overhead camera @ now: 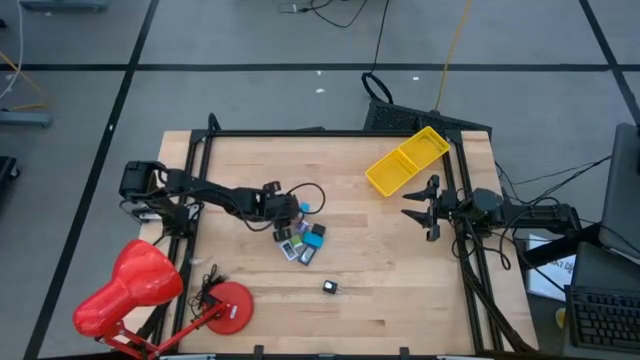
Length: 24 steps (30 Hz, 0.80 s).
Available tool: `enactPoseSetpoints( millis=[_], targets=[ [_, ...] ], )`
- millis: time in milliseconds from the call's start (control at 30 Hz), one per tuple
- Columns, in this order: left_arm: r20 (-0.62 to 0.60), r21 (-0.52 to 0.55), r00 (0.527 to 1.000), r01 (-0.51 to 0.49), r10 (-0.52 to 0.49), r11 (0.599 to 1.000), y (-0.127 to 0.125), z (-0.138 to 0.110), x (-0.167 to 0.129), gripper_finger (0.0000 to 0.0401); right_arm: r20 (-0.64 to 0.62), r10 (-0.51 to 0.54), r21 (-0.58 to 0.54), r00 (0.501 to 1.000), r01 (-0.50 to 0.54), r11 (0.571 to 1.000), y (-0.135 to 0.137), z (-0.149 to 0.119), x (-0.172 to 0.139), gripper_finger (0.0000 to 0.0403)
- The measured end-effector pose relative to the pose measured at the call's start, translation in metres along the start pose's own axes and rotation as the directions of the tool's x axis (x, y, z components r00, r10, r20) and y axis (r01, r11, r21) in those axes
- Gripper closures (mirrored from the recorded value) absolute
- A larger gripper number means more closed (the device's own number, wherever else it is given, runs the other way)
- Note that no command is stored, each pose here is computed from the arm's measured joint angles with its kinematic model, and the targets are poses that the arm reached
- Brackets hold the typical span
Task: Pick & Place Office items
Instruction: Put the pink charger adapter into the top yellow basket
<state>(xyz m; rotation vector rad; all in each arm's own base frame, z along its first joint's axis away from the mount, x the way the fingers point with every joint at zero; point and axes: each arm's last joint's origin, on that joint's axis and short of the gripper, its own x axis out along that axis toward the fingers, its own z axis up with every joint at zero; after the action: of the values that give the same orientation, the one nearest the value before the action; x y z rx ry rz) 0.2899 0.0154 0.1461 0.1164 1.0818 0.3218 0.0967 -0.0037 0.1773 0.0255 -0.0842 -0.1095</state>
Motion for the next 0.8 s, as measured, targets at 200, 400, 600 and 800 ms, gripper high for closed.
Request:
enactPoseSetpoints(
  millis=[200,400,600,800],
  targets=[
    [0.161,0.193,0.983,-0.121,0.090,0.974,-0.005,0.024,-0.024,0.0243,0.013,0.000,0.001,1.000,0.000,1.000,0.000,0.001,0.000,0.0206],
    [0.421,0.434,0.904,-0.273,0.075,0.859,-0.018,0.049,-0.035,0.0240,0.032,0.034,0.107,0.999,-0.037,0.994,0.001,0.003,0.000,0.0206],
    [0.557,0.569,0.828,-0.437,0.065,0.697,-0.025,0.062,-0.045,0.0240,0.169,0.034,0.278,0.985,-0.081,0.957,0.001,0.017,-0.001,0.0206],
    [0.600,0.598,0.796,-0.513,0.080,0.616,-0.024,0.067,-0.048,0.0239,0.210,-0.037,0.403,0.977,-0.052,0.914,-0.001,0.021,-0.001,0.0206]
  ],
)
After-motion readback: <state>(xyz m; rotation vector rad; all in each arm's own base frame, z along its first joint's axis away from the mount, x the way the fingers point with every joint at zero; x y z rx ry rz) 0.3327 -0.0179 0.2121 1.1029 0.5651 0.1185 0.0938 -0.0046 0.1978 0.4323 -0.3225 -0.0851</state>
